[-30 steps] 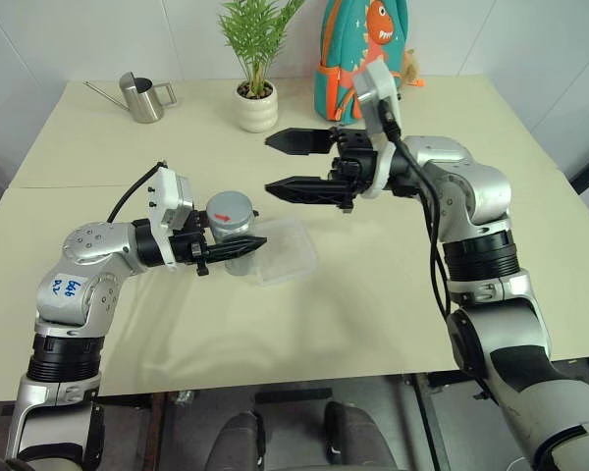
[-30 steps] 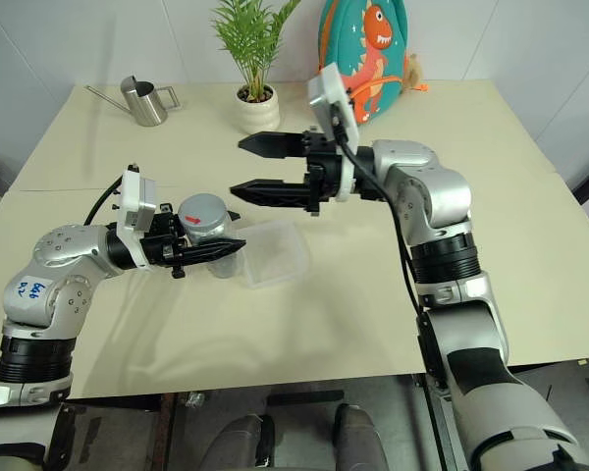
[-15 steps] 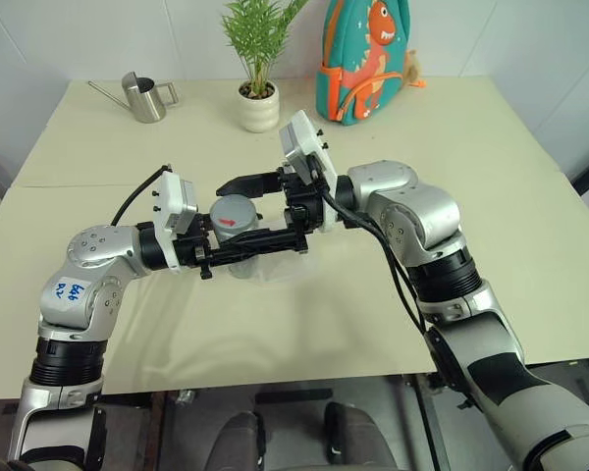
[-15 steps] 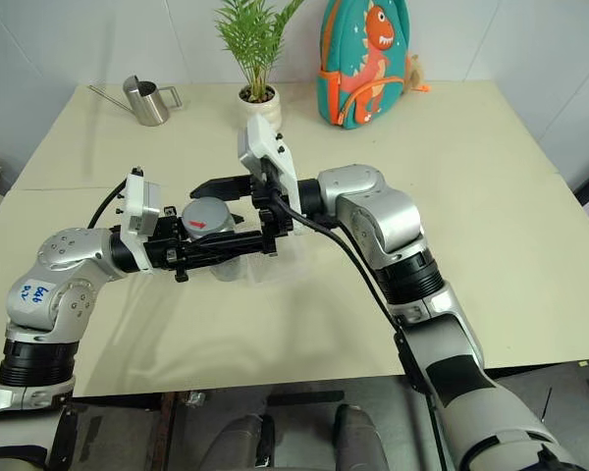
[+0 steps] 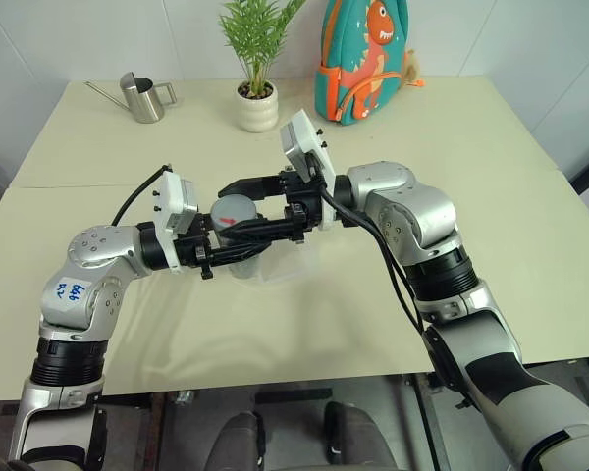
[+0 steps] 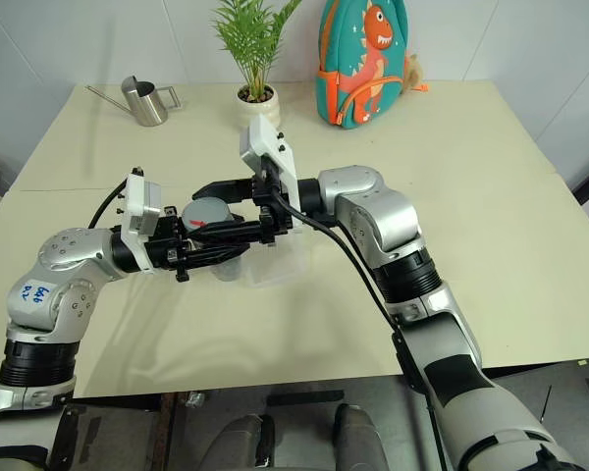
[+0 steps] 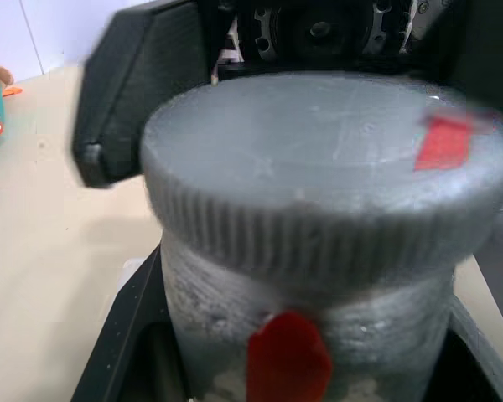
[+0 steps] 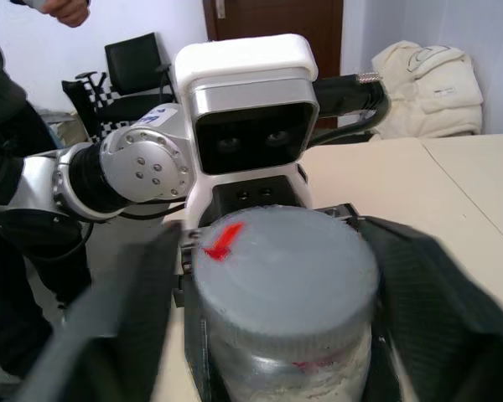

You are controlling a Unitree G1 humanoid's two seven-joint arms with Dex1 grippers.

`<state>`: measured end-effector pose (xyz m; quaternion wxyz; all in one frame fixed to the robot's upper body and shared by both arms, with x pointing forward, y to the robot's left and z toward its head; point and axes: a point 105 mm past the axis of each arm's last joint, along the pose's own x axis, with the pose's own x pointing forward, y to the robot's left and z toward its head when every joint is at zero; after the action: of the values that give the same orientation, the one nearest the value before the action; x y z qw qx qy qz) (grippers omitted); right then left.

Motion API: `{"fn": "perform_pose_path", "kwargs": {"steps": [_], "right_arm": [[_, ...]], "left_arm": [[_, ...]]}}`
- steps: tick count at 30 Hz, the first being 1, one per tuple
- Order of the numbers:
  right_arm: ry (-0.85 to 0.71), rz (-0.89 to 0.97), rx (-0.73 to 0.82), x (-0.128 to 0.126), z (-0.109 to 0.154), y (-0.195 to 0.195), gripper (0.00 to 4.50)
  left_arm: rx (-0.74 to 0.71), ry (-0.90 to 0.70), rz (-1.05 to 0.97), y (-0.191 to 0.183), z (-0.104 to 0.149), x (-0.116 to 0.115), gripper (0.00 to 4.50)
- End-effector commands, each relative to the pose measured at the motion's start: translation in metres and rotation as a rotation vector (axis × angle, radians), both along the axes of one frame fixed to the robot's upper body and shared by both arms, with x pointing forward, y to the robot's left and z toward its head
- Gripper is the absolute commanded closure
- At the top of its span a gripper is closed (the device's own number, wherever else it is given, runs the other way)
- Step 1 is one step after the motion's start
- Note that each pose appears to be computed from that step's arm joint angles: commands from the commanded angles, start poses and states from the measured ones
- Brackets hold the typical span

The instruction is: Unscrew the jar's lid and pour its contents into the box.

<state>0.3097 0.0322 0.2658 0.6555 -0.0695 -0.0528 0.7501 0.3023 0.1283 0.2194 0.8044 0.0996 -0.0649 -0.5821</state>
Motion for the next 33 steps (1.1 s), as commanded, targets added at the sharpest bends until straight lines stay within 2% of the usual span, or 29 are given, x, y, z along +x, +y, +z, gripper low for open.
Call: {"fn": "perform_pose_path", "kwargs": {"steps": [1,10,14,19,21,24,28,33], "right_arm": [[-0.038,0.035,0.067,-0.007,0.020,0.001,1.96],[0.149,0.079,0.266,-0.011,0.055,-0.018,1.96],[0.120,-0.105,0.288,0.016,0.050,-0.046,1.96],[0.071,-0.458,0.252,0.066,0.020,-0.105,1.96],[0.033,-0.631,0.220,0.088,-0.003,-0.138,1.96],[0.021,-0.920,0.255,0.116,-0.036,-0.193,1.96],[-0.025,-1.095,0.185,0.123,-0.076,-0.228,1.96],[0.037,-1.226,0.194,0.119,-0.109,-0.257,1.96]], "left_arm": [[-0.007,-0.037,-0.019,-0.004,0.008,-0.004,2.48],[-0.003,-0.029,-0.012,-0.001,0.006,-0.007,2.48],[-0.006,-0.027,-0.003,0.000,0.006,-0.009,2.48],[-0.014,-0.029,0.022,0.006,0.008,-0.009,2.48],[-0.018,-0.029,0.031,0.009,0.008,-0.009,2.48],[-0.024,-0.028,0.045,0.012,0.010,-0.007,2.48],[-0.027,-0.029,0.050,0.013,0.012,-0.005,2.48],[-0.030,-0.030,0.049,0.013,0.015,-0.003,2.48]]}}
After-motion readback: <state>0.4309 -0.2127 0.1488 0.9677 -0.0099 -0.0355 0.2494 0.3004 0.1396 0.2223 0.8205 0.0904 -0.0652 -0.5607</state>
